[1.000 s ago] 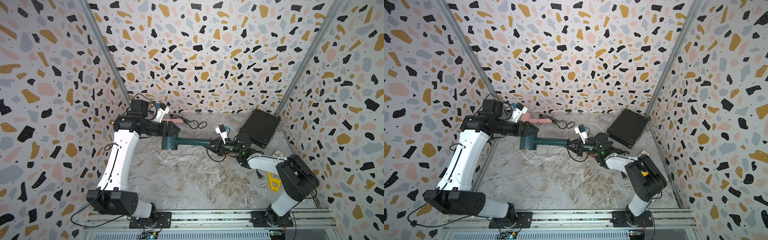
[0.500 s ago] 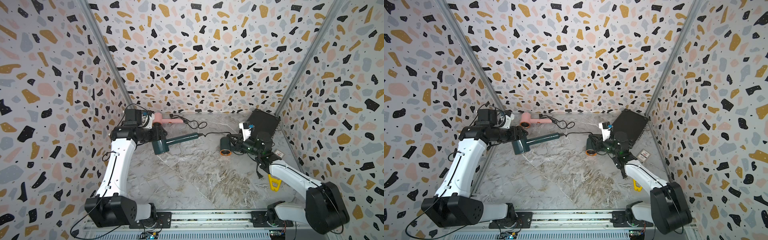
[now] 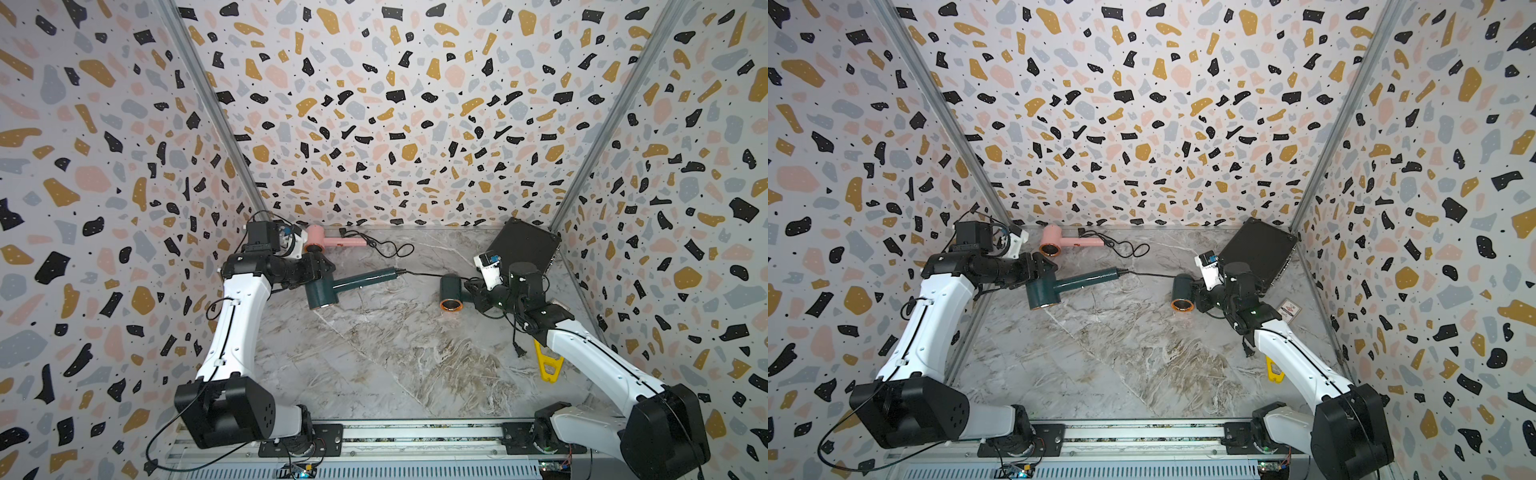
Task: Wrap the cord around the hair dryer
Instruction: Adjust the power cord at the center of the board, then place the hair dryer at the center of the board.
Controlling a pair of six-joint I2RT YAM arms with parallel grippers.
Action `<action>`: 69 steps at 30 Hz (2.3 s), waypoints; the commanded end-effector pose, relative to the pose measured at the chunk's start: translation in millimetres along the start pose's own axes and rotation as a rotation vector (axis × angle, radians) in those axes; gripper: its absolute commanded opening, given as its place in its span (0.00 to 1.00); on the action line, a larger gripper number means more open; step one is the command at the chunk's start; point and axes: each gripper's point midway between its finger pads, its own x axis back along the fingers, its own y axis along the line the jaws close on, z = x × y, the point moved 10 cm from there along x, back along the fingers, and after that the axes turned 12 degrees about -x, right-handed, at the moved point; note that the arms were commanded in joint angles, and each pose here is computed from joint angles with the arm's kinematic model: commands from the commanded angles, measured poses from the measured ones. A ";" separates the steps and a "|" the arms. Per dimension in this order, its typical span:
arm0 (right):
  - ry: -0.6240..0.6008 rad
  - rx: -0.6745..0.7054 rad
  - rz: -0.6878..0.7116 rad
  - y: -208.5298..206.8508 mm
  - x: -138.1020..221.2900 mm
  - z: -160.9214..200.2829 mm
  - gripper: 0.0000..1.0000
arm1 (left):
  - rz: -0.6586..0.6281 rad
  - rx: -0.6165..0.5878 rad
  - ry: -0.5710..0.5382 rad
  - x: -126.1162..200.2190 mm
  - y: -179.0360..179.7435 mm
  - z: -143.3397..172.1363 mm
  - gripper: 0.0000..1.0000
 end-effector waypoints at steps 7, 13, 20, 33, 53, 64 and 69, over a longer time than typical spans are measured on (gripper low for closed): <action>0.272 -0.115 0.092 -14.8 3.6 22.0 0.05 | -0.157 -0.120 0.135 -32.2 -2.0 3.6 0.00; 0.334 -0.184 0.095 -19.6 -3.2 42.0 0.05 | -0.252 -0.155 0.307 -77.5 6.3 16.5 0.00; 0.334 -0.289 0.165 -26.0 -6.5 56.2 0.05 | -0.391 -0.138 0.331 -121.7 13.4 27.1 0.00; 0.312 -0.390 0.203 -19.9 -10.4 70.8 0.06 | -0.472 -0.135 0.425 -183.7 25.3 57.9 0.00; 0.286 -0.360 0.261 -18.2 -3.3 76.3 0.04 | -0.424 -0.130 0.456 -177.6 14.8 62.2 0.99; 0.274 -0.354 0.281 -18.3 -2.5 76.4 0.04 | -0.355 -0.022 0.479 -191.7 14.4 95.9 0.98; 0.268 -0.360 0.284 -19.1 -3.5 76.2 0.03 | -0.331 0.025 0.486 -196.3 16.0 113.3 0.94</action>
